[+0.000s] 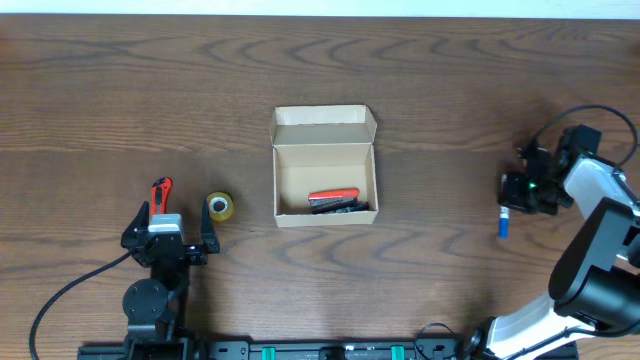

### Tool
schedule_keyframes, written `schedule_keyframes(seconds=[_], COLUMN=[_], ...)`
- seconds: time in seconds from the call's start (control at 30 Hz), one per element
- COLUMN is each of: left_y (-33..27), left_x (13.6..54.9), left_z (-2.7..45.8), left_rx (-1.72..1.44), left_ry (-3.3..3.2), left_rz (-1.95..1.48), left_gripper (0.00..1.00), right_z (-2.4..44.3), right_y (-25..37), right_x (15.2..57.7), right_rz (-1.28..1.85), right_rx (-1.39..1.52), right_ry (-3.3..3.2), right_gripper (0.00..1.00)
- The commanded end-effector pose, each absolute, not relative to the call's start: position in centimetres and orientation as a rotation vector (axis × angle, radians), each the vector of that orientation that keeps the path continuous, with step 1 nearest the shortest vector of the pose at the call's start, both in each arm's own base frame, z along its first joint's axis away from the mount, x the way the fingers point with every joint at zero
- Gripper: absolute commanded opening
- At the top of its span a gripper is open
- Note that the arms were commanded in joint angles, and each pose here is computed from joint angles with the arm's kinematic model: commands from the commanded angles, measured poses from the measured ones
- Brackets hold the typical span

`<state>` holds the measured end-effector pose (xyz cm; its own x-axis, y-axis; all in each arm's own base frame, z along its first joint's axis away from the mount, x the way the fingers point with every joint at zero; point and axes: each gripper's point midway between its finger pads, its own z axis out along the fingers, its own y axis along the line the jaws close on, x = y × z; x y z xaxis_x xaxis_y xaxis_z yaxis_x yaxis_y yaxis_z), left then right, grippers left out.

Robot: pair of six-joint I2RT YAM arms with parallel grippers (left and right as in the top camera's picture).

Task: Pack container
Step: 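Carry the blue-capped marker into the box and release it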

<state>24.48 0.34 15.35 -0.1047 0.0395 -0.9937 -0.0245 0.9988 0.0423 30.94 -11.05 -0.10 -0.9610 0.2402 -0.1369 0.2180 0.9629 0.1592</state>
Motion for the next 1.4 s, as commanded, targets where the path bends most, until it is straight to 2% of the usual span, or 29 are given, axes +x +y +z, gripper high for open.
schedule_keyframes(seconds=[0.0,0.23,0.37,0.5,0.67,0.87,1.37], left_y=[0.1,0.1,0.1,0.1,0.1,0.1,0.1], left_x=[24.4,24.4,24.4,24.4,24.4,24.4,24.4], left_z=[13.6,13.6,13.6,13.6,13.6,13.6,13.6], left_rx=[0.018,0.018,0.018,0.018,0.018,0.018,0.018], left_ry=[1.731,1.731,1.731,1.731,1.731,1.731,1.731], left_rz=[0.038,0.038,0.038,0.039,0.038,0.039,0.039], left_gripper=[0.95,0.95,0.95,0.95,0.95,0.95,0.95], right_z=[2.9,14.8,19.5,21.1,20.7,18.8,8.7], right_y=[-8.2,-0.1,7.3,15.0,21.7,25.7,26.4], right_x=[34.3,40.3,40.4,38.4,35.2,30.8,31.1], right_rz=[0.311,0.354,0.341,0.32,0.185,0.157,0.28], right_rx=[0.204,-0.306,-0.723,-1.165,-1.578,-1.972,-2.074], right_ry=[2.853,2.517,2.356,2.169,1.941,1.682,1.939], right_gripper=[0.01,0.01,0.01,0.01,0.01,0.01,0.01])
